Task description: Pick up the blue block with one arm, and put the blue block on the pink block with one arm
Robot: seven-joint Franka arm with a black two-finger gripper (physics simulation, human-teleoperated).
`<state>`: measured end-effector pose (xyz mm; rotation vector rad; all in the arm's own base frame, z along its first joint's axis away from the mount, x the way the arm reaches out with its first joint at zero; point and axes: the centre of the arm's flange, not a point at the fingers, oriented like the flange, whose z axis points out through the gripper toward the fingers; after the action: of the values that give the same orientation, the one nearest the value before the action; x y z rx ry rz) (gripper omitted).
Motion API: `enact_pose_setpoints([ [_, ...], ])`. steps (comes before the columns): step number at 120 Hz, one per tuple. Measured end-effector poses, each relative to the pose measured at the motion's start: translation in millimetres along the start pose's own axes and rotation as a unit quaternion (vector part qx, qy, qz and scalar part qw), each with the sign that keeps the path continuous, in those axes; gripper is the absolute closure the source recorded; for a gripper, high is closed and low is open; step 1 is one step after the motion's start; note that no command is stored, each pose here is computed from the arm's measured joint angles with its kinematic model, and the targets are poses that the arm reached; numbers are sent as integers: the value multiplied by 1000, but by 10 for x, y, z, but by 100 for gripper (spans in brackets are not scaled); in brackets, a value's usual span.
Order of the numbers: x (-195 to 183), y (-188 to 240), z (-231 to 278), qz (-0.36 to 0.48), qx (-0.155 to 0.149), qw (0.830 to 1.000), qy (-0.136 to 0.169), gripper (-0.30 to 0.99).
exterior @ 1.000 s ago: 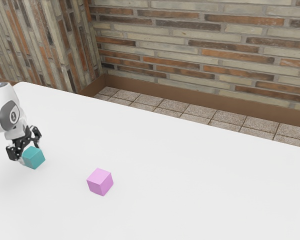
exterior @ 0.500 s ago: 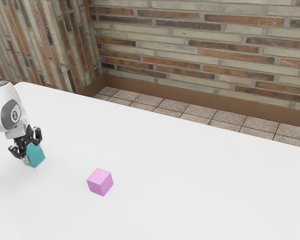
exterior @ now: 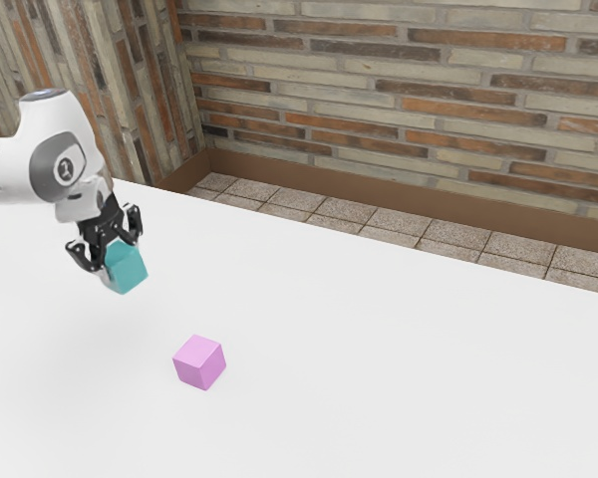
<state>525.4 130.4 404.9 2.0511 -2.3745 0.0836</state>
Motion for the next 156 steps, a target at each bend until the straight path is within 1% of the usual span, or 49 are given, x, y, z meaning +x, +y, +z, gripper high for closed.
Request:
enact_pose_setpoints([
  [16,446,-150,138,9,-20,1000,12,31],
  [26,612,-213,227,5,-30,999,18,31],
  [37,569,-214,339,-22,-38,999,22,31],
  [49,408,-183,395,-60,-38,997,22,31],
  [56,385,-186,422,-76,-37,996,22,31],
  [75,650,-287,556,-85,-41,995,24,31],
  [94,747,-327,690,-107,-45,993,24,31],
  [116,951,-194,697,-119,-48,992,17,31],
  [144,1234,-199,767,-117,-48,992,11,31],
  [156,1283,-150,809,-121,-52,991,9,31],
])
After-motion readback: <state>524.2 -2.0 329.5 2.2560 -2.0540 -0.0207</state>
